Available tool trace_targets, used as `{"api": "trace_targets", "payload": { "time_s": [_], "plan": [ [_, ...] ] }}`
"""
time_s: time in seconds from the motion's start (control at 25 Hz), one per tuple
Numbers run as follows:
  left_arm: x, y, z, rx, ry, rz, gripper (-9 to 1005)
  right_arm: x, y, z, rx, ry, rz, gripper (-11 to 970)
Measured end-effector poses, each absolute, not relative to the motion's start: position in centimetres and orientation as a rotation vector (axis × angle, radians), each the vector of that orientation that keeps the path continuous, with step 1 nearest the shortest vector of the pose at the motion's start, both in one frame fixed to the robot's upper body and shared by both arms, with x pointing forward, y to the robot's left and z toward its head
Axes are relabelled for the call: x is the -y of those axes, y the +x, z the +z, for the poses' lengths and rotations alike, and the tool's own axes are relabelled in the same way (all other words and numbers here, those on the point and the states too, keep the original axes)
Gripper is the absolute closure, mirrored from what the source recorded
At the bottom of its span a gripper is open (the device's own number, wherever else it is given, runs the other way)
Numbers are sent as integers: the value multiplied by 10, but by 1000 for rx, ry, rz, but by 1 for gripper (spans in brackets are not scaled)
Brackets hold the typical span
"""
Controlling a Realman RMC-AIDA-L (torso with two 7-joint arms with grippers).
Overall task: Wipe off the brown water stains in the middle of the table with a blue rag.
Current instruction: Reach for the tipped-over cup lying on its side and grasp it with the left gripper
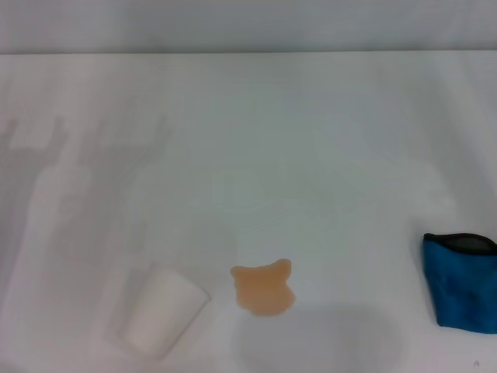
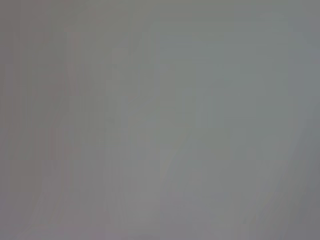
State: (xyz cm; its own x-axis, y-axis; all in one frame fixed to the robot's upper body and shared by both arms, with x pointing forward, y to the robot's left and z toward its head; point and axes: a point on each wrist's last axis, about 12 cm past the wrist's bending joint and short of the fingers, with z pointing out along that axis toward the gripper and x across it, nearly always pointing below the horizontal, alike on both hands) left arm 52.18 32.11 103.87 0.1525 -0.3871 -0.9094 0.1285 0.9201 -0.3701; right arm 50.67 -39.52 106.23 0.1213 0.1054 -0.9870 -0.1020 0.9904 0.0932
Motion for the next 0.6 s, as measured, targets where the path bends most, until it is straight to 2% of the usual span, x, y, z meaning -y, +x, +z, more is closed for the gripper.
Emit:
{"api": "trace_targets", "payload": {
  "time_s": [0.24, 0.44, 0.6],
  "plan": [
    [-318, 530, 1044, -1361, -232, -435, 119, 395, 507, 1062, -1441, 3, 151, 91],
    [-331, 553, 1067, -1350, -324, -709, 119, 395, 507, 1062, -1443, 5, 150, 91],
    [-342, 570, 1087, -1379, -355, -847, 120, 395, 509, 1063, -1440, 2, 152, 91]
  ]
}}
